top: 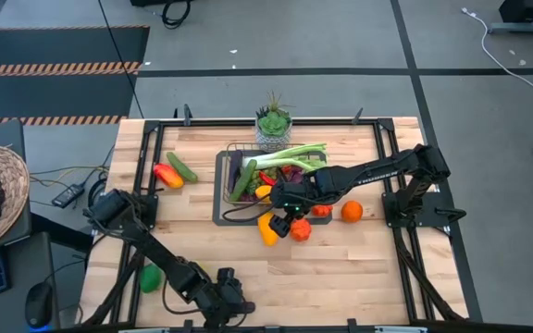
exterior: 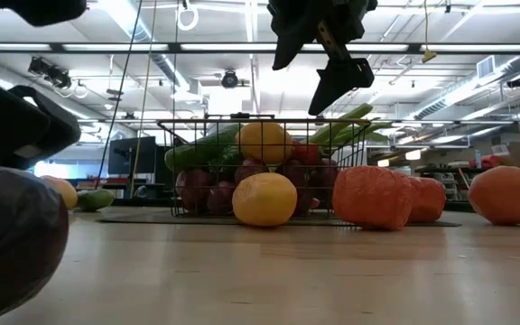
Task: Build produce basket
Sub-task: Put the eggplant into the wire basket
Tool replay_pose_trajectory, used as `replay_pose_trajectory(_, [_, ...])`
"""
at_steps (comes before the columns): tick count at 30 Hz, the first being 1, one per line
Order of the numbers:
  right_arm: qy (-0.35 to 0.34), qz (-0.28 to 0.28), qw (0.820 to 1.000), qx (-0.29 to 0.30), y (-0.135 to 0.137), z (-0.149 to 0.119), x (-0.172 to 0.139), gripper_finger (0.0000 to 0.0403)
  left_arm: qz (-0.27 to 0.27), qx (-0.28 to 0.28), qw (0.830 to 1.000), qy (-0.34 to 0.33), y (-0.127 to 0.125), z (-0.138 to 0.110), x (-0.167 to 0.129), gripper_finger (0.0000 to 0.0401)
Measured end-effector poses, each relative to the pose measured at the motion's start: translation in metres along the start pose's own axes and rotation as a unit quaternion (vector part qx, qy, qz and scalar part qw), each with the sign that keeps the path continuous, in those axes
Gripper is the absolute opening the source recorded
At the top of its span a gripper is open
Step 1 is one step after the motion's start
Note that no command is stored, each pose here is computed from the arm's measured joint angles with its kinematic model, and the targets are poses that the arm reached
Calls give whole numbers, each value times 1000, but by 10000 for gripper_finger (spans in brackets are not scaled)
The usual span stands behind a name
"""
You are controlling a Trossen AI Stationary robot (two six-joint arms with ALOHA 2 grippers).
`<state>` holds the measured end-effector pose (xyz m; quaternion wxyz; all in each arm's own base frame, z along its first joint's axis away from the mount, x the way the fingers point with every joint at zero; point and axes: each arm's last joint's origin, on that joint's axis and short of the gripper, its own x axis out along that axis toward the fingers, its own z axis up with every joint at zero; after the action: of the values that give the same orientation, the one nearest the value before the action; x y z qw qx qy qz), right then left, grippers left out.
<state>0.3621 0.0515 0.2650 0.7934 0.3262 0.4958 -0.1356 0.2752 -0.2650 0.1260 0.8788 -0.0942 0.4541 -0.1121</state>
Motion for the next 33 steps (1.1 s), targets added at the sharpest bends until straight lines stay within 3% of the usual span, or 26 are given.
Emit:
replay_pose_trajectory(4, [4,-1,1000,1,0,-1,0,379,7,1,1000,-2,1,0,1,244])
replay_pose_trajectory(13, [30,-24,999,22,-8,-3,-4,366,14,-24,1000,-8,8,22,-2,123])
replay_pose_trajectory(17, [25,-26,999,33,-17,2,-20,358,31,-26,999,-11,15,47,-19,122])
replay_pose_trajectory(22, [0,-32,998,51,-29,6,-49,348,79,16,997,18,39,74,-49,135])
replay_pose_trajectory(27, [-44,-22,996,75,-35,6,-79,339,124,51,990,36,80,100,-84,140])
replay_pose_trajectory(33, [-99,-30,990,92,-37,3,-100,334,159,39,986,-7,136,130,-129,133])
